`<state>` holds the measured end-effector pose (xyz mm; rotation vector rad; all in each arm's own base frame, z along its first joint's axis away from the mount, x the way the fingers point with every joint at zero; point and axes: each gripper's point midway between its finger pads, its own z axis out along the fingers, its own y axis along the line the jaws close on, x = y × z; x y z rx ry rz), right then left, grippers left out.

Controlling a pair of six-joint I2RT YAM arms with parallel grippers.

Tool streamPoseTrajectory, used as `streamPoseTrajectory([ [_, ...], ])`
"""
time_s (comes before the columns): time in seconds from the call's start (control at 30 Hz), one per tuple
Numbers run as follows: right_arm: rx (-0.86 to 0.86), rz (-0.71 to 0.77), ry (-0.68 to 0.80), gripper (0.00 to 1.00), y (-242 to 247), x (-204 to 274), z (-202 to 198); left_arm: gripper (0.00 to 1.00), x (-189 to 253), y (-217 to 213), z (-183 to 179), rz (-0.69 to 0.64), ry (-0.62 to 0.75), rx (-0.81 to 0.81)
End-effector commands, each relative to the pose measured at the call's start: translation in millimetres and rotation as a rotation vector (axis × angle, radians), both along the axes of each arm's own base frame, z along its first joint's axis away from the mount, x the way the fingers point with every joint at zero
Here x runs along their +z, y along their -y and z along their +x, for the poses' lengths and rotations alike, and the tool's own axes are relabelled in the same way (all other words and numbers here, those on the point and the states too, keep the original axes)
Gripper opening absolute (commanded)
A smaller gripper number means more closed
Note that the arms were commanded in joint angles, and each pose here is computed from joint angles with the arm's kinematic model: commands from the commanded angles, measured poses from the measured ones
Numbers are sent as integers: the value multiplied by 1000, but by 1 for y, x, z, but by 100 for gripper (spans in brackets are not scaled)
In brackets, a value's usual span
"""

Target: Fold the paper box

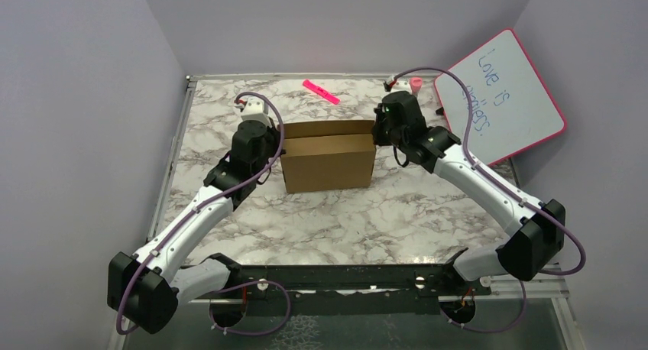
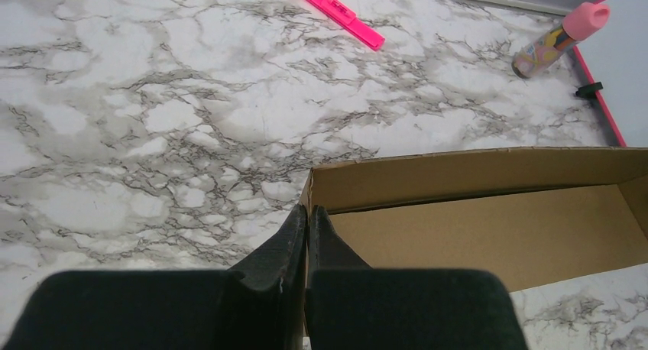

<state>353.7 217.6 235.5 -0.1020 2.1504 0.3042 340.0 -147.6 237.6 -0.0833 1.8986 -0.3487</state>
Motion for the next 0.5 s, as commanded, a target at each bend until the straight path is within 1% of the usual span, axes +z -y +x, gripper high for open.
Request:
streamPoseTrajectory([
  [0.0,33,54,11,1,-20,0,-15,1,5,28,-8,-78,17,-86],
  [0.23,-2,16,31,1,-16,-7,-20,1,6,28,-9,-77,21,-83],
  [0.47,-21,23,31,1,-19,-15,-26,2,4,30,-11,-81,16,-82],
])
